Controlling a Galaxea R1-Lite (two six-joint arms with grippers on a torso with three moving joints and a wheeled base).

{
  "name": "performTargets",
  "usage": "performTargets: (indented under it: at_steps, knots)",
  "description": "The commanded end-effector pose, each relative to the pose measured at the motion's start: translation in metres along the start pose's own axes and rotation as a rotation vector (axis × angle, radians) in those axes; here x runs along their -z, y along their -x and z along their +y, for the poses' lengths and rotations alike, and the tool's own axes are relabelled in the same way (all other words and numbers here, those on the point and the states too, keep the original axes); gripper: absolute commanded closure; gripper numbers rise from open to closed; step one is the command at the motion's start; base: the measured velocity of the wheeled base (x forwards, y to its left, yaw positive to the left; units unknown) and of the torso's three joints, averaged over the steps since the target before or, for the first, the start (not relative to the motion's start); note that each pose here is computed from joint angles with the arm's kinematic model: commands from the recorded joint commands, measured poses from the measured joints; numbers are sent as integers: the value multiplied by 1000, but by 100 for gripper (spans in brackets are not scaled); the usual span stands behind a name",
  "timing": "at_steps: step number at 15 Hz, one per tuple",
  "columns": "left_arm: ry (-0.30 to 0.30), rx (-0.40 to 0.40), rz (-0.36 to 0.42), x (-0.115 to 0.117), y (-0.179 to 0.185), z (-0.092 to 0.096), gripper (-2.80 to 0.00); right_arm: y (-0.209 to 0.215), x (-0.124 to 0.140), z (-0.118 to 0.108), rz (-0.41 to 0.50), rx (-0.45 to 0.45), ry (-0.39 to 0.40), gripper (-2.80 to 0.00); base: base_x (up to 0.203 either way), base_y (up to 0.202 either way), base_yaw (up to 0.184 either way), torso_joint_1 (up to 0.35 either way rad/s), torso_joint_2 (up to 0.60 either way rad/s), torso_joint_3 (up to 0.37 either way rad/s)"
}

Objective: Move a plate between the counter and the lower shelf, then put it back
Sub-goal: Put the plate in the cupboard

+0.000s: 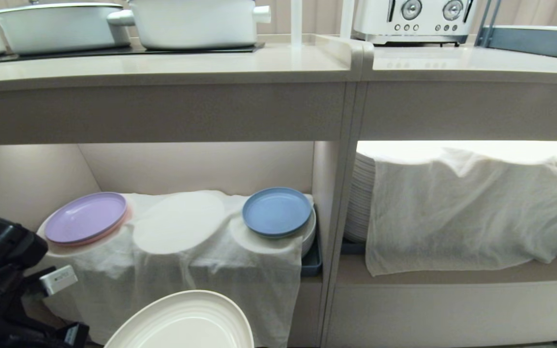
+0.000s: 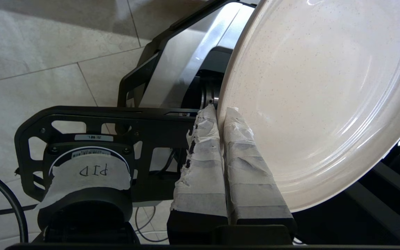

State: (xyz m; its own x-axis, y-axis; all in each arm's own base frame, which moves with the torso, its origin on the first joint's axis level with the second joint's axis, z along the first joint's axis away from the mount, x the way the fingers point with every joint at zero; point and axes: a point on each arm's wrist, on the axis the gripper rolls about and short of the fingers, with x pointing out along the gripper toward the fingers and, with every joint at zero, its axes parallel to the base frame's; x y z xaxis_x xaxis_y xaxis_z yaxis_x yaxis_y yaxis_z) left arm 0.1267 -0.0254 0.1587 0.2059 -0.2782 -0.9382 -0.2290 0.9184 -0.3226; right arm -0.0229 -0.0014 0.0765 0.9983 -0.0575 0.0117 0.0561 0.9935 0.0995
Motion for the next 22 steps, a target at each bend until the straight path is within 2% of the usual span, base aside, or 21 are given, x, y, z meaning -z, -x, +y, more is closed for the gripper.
performTargets:
  at_steps: [1,22]
  knots:
    - [6,-3,7,1,-1,1,0,0,0,0,1,1,-1,0,0,0,0,0,0,0]
    - [3,-2,14,4,-2,2,0,0,0,0,1,1,-1,0,0,0,0,0,0,0]
